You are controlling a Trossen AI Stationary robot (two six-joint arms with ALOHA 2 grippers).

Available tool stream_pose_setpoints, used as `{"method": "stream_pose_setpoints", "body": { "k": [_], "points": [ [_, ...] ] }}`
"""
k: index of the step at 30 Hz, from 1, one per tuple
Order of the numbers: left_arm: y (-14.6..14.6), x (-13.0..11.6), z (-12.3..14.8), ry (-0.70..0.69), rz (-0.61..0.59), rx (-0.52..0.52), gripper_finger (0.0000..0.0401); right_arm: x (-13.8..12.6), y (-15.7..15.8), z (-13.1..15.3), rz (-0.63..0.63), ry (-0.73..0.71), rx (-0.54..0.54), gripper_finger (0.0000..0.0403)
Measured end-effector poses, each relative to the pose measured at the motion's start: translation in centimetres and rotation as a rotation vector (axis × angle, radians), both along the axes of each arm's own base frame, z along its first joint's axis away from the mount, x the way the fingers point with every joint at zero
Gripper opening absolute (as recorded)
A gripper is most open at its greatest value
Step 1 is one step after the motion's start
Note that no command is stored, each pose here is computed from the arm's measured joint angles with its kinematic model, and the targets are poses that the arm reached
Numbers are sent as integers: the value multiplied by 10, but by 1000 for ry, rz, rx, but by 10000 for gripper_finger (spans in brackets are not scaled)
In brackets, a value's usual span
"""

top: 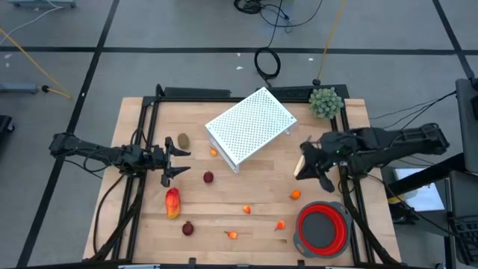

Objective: Pick & Place Fruit
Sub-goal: Put the red strainer bowl on the shelf

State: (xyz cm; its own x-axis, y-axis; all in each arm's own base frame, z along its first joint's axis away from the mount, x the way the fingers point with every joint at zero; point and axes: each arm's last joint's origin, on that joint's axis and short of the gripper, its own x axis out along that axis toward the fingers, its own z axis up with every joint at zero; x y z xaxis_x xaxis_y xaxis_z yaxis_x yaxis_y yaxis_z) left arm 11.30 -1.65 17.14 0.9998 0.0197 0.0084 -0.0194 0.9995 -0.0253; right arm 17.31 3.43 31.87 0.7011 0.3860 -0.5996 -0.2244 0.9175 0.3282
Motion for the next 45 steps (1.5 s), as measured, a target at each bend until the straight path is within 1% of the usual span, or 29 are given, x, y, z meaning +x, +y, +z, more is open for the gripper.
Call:
{"method": "stream_pose_setpoints", "body": {
  "k": [2,6,9,13,18,21,24,29,34,37,41,45],
  "points": [
    [0,0,0,1,0,0,251,2,9,2,15,53,-42,1],
    [0,0,0,1,0,0,251,5,28,-3,42,175,-134,1],
    [0,0,0,1,0,0,251,7,44,-14,88,272,-184,1],
    [0,0,0,1,0,0,251,7,65,-31,182,393,-267,0],
    [0,0,0,1,0,-12,251,7,85,-49,226,477,-401,0],
    [0,0,0,1,-1,-12,251,7,92,-56,230,512,-419,2],
    [0,0,0,1,-1,-11,251,8,97,-60,223,536,-421,13],
    [0,0,0,1,-1,-11,251,8,99,-62,232,547,-430,55],
    [0,0,0,3,-1,-11,251,7,99,-62,233,555,-432,120],
    [0,0,0,4,-1,-11,251,6,99,-64,212,569,-422,162],
    [0,0,-1,4,-1,-10,251,3,98,-72,205,631,-382,209],
    [0,0,-1,5,-1,-10,251,-2,95,-85,210,688,-381,237]
  ]
}}
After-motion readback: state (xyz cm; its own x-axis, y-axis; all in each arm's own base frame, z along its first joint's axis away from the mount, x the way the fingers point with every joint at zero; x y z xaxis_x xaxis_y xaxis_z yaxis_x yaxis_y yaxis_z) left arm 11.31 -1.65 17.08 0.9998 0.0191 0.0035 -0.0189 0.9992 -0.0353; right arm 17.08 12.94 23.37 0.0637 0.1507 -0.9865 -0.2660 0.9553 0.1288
